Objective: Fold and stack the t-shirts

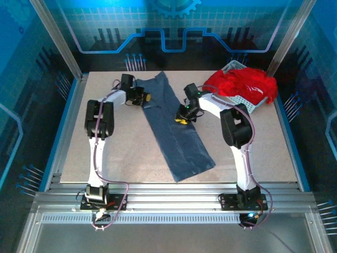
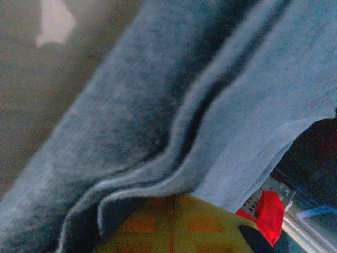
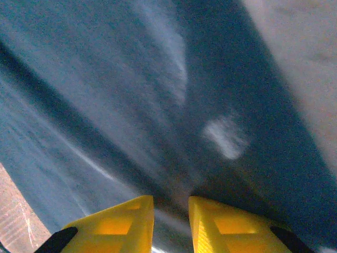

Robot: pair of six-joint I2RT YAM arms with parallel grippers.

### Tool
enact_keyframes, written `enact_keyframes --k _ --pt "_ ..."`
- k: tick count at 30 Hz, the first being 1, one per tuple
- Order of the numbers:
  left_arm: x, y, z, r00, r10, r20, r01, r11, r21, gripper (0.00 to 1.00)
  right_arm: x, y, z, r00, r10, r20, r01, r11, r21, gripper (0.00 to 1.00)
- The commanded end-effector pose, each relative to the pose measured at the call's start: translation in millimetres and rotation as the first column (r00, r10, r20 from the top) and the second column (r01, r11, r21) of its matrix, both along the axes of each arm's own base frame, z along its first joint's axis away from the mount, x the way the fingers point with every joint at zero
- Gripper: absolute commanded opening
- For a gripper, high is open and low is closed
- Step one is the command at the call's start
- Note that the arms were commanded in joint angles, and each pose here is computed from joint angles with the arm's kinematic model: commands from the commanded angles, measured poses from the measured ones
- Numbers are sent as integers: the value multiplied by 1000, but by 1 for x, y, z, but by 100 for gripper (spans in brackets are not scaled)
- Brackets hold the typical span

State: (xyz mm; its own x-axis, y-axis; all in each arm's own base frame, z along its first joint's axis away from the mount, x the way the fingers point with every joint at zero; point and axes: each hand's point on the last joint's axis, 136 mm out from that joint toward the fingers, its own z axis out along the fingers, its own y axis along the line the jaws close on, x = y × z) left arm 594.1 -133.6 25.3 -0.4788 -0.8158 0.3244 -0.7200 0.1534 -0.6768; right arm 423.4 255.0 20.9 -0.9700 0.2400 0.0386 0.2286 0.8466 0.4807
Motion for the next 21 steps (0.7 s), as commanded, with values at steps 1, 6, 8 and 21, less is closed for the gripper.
enact_keyframes --k 1,6,8,21 --pt "1 -33 -32 996 -45 -78 43 999 -27 9 -11 -27 -8 987 -136 -81 135 991 -16 27" --pt "27 -63 -32 998 -51 -40 49 997 -55 10 -6 -40 -11 973 -207 -105 205 978 -28 27" --pt "37 -68 -26 999 -45 -7 44 996 -74 13 -5 -43 -11 967 -229 -111 228 973 -28 27" --pt "-9 -37 152 952 -117 282 77 986 148 51 6 -37 112 970 -144 194 124 986 111 40"
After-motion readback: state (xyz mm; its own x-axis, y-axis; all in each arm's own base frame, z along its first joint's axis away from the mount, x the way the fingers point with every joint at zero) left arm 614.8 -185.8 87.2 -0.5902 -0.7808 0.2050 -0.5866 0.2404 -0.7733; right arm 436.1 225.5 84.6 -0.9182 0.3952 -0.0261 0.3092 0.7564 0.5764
